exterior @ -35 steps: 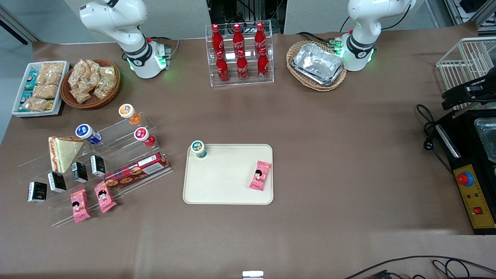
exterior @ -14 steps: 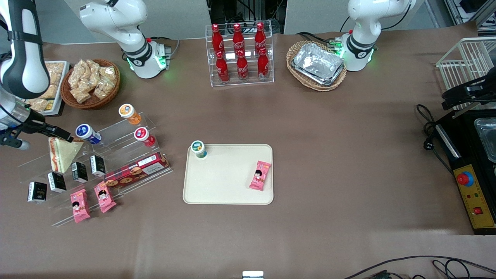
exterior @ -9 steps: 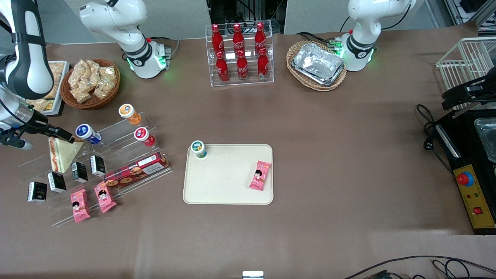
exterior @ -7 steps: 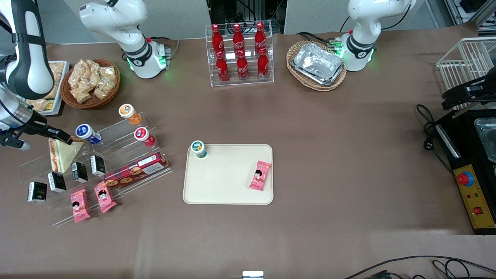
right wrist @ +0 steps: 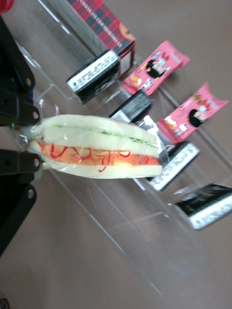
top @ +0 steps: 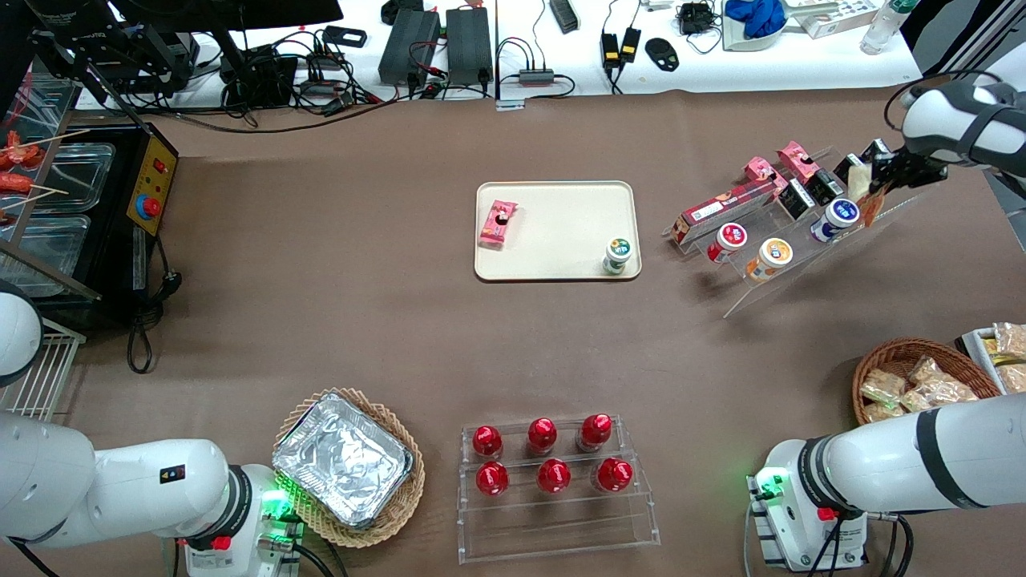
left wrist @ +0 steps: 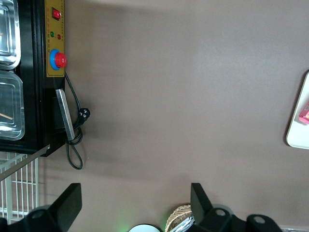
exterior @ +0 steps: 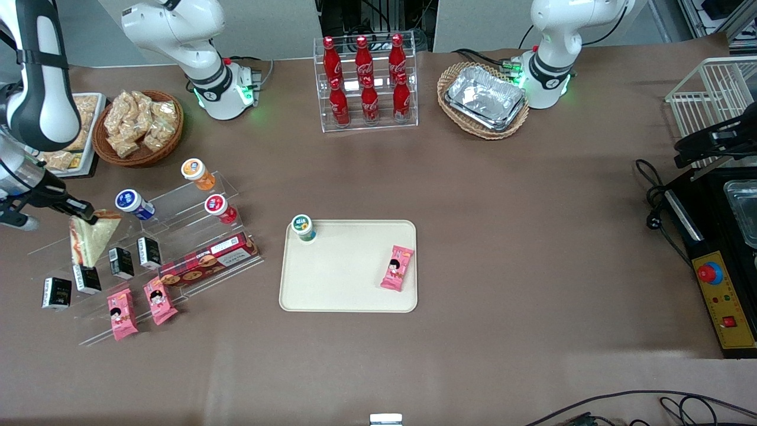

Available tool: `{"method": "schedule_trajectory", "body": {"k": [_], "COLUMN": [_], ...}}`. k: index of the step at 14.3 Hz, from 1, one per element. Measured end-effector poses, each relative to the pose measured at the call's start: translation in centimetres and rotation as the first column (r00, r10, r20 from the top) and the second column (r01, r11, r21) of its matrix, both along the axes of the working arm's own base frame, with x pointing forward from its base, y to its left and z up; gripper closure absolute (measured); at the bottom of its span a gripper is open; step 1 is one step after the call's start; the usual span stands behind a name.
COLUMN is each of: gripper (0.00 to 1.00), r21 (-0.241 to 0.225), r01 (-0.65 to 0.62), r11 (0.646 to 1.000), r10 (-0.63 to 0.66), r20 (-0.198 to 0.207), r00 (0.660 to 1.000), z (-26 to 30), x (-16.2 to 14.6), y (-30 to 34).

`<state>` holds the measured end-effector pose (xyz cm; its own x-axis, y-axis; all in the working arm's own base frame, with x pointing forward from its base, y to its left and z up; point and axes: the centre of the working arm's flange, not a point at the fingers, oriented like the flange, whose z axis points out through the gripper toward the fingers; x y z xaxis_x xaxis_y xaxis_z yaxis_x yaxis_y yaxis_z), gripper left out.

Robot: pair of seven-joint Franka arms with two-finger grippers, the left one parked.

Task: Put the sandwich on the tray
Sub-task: 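Close the right gripper on the wrapped sandwich and lift it, then carry the sandwich with the right gripper over the cream tray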

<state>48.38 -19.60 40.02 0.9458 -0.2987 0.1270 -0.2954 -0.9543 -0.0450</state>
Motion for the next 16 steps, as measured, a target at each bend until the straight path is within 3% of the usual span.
{"method": "schedule_trajectory", "body": {"k": [2,7,10,14,16], "gripper": [0.82,0.85,0.85,0.85,0.85], "r21": [0.004,0.07,0.071,0.028,0.012], "r01": [-0.023,0.016,0.119,0.268,0.344], "r11": [1.0,0.997,0.99,0.963,0.939], "r10": [0.023,-0.012,-0.11,-0.26,-0.338], "r20": [0.018,-0.061,-0.121,-0.154,-0.15], "r00": [1.0,0.998,0.987,0.953,0.929], "z": [3.7,17.3,18.9,18.0,17.0], "x": [0.6,0.9,2.1,3.5,3.6], "y": [-0.4,1.7,9.4,23.6,30.7]}}
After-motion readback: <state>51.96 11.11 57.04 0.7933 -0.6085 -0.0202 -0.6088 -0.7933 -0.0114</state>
